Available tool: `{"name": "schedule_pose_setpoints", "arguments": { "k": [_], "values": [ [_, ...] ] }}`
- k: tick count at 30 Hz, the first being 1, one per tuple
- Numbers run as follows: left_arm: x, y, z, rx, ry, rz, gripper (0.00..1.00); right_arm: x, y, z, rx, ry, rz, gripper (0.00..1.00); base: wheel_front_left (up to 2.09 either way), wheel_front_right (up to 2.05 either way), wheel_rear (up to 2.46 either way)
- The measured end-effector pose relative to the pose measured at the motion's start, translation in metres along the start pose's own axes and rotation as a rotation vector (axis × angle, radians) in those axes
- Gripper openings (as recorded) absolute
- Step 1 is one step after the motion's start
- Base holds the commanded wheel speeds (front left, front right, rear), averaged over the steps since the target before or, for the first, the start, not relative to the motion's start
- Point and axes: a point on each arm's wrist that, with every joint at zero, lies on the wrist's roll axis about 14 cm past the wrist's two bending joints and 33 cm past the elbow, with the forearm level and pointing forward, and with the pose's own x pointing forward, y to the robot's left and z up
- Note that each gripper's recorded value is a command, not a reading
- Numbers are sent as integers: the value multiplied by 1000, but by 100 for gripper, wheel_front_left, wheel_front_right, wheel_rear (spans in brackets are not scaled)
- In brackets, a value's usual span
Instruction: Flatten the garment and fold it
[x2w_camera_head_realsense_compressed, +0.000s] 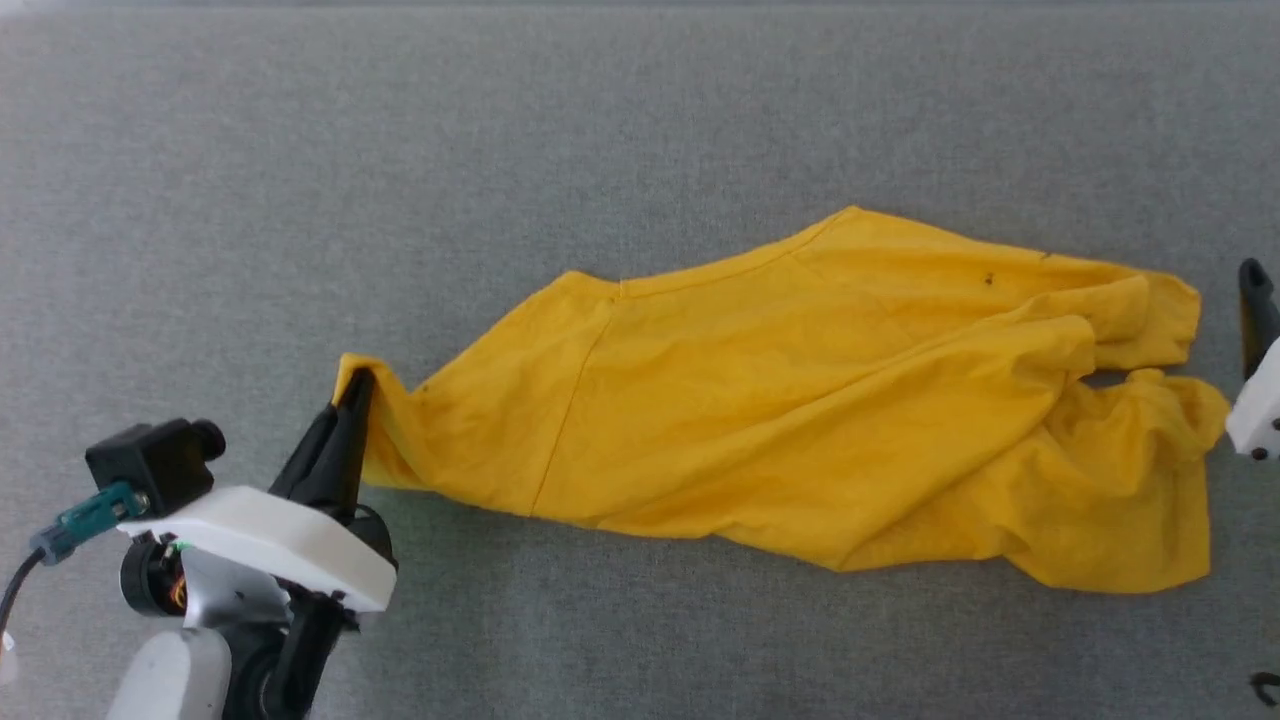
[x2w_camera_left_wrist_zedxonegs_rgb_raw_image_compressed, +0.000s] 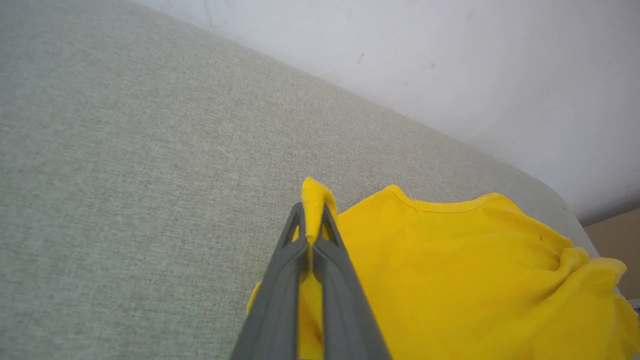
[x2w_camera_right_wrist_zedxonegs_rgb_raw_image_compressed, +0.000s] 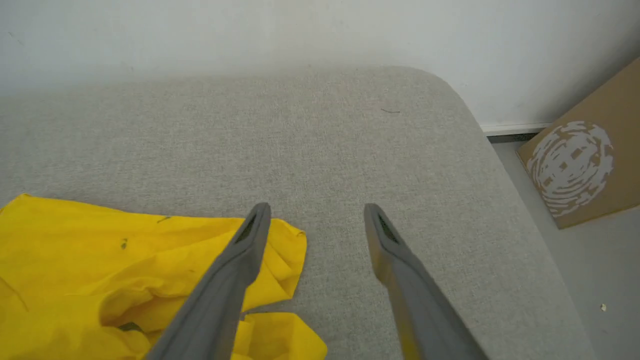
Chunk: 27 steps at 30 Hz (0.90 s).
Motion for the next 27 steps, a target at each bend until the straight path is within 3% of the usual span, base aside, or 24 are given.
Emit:
{"name": "schedule_pose_setpoints", "arguments": {
  "k": [9,16,17,18,19,20,27],
  "values": [
    [28,10,-15,14,48,6,0,36,7,-65,-28,226,11,100,0,0,0],
    [34,20,-28,13,84,26,0,53,22,-73,-32,267,55,100,0,0,0],
    [35,20,-28,13,84,28,0,54,24,-77,-22,291,61,80,0,0,0],
    [35,21,-28,13,85,30,0,54,26,-79,-14,311,68,40,0,0,0],
    [34,22,-28,14,86,32,0,54,28,-78,-11,324,75,11,0,0,0],
    [33,22,-28,13,88,34,0,53,31,-77,-12,334,83,0,0,0,0],
    [27,17,-15,4,45,25,0,38,47,-58,-1,289,133,0,0,0,0]
  ]
}}
